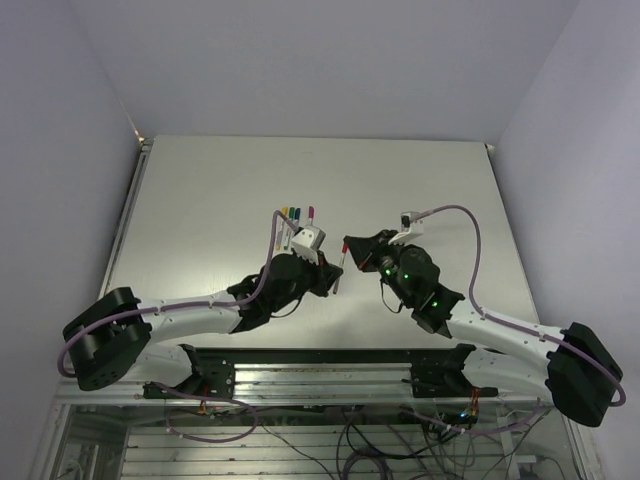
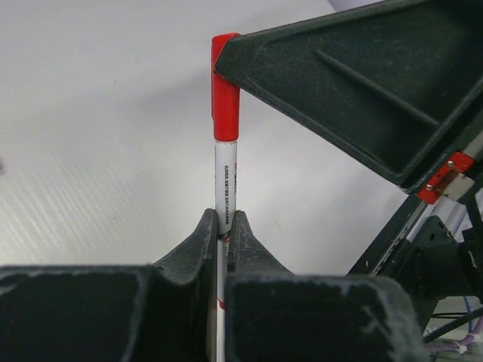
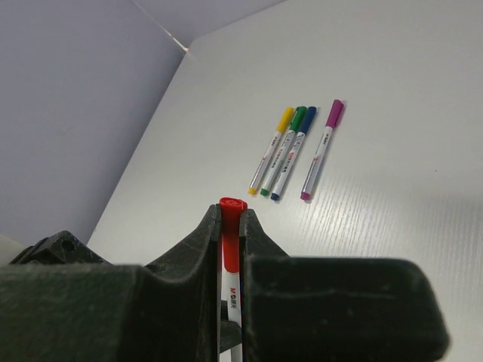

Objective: Insert the pens into the pen caps

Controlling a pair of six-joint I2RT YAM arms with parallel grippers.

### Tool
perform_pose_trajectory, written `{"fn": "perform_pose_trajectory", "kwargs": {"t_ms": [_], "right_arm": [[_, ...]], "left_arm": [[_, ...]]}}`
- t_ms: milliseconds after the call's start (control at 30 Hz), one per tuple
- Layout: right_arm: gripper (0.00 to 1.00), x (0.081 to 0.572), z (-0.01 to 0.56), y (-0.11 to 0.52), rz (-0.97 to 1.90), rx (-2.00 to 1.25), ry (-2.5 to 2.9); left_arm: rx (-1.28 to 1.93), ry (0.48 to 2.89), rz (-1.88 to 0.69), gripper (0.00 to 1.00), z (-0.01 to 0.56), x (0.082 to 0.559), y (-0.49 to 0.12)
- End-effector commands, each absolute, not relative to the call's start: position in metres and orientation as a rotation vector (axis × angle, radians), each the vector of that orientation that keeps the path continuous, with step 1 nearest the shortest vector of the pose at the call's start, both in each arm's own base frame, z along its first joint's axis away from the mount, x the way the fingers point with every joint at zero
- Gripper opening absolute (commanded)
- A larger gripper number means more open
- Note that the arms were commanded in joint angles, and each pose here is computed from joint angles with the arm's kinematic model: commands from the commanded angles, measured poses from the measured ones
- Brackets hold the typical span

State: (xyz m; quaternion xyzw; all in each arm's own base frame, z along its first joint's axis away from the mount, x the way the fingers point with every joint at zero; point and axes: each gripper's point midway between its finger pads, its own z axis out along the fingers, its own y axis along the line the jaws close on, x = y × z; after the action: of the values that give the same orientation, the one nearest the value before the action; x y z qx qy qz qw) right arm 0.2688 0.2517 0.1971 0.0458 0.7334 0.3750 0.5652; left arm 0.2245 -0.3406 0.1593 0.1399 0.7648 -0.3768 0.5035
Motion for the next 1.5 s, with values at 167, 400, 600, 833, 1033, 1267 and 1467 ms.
{"fn": "perform_pose_trajectory", "kwargs": {"t_ms": [167, 400, 600, 833, 1033, 1267, 1467], "right_arm": [[0.00, 0.225, 0.117, 0.272, 0.803, -0.088, 2.035], [0.00, 0.224, 0.103, 0.277, 0.753, -0.104, 2.080], [0.00, 0.248, 0.125, 0.271, 0.639, -0.047, 2.004], [0.04, 0.273, 0.183, 0.244, 0.510, 0.085, 1.836], [0.14, 0.270, 0.185, 0.194, 0.353, 0.271, 1.820], [0.22, 0.254, 0.180, 0.148, 0.265, 0.444, 1.821], [0.22, 0.243, 0.177, 0.132, 0.260, 0.479, 1.831]], "left_arm": [[0.115, 1.537, -0.934, 0.07, 0.265, 0.283, -0.330], [0.123, 1.525, -0.946, 0.07, 0.271, 0.287, -0.330], [0.163, 1.578, -0.969, 0.07, 0.252, 0.279, -0.334], [0.149, 1.708, -0.862, 0.07, 0.207, 0.281, -0.321], [0.129, 1.826, -0.697, 0.07, 0.174, 0.307, -0.314], [0.165, 2.003, -0.513, 0.07, 0.122, 0.354, -0.324], [0.170, 2.130, -0.356, 0.07, 0.081, 0.388, -0.329]]}}
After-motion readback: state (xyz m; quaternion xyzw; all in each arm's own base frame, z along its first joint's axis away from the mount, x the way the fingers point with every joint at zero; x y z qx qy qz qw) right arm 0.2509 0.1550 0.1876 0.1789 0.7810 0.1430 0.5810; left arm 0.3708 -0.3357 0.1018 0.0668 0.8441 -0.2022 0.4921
